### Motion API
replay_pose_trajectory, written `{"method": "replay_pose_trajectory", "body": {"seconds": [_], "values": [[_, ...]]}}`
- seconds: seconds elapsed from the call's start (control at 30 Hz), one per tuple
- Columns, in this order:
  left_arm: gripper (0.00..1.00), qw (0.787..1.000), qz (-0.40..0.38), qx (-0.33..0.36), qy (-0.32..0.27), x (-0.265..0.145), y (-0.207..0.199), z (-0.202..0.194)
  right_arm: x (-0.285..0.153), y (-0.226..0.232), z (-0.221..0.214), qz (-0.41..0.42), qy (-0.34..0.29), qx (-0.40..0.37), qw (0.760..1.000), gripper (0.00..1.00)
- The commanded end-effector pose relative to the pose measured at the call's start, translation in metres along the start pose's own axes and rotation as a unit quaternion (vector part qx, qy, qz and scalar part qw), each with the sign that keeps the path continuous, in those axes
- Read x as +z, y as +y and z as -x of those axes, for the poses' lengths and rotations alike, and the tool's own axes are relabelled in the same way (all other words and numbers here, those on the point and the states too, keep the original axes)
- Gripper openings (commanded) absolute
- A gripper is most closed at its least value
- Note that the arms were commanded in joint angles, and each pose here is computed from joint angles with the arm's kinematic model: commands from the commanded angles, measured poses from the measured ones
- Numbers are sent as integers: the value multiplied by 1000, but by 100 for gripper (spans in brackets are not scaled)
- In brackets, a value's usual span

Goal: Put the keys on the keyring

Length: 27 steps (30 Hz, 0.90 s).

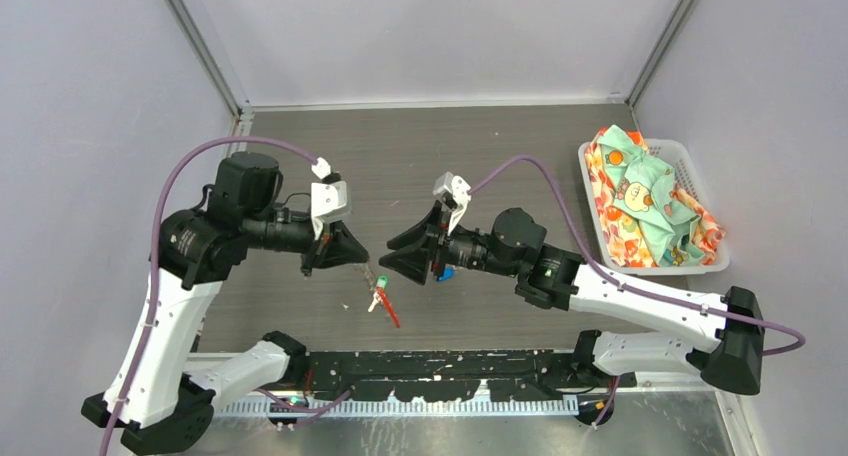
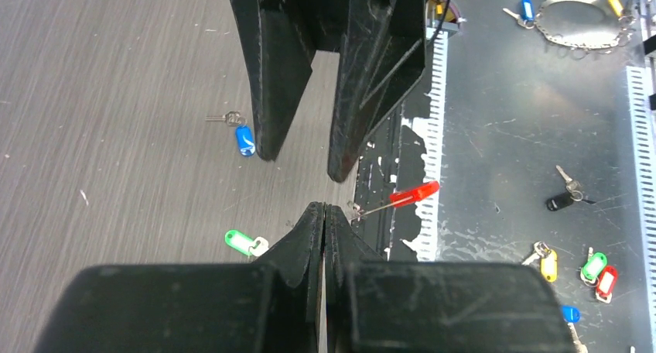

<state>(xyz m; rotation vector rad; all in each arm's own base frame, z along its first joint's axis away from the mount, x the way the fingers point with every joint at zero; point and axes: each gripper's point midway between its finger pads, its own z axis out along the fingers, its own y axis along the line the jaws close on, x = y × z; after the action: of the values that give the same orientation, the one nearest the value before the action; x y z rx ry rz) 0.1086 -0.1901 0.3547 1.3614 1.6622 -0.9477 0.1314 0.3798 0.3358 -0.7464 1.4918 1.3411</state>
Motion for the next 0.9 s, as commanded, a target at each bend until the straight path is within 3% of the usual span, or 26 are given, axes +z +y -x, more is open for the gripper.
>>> {"method": "replay_pose_trajectory", "body": {"seconds": [0.0, 0.23, 0.87], "values": [[0, 999, -32, 19, -26, 3, -8, 10, 5, 37, 29, 80, -53, -13, 995, 48], [0, 998, -36, 29, -34, 1, -11, 14, 6, 51, 31, 118, -61, 1, 991, 43], [0, 997, -55, 13, -59, -3, -21, 30, 10, 45, 26, 105, -79, -25, 991, 37]]}}
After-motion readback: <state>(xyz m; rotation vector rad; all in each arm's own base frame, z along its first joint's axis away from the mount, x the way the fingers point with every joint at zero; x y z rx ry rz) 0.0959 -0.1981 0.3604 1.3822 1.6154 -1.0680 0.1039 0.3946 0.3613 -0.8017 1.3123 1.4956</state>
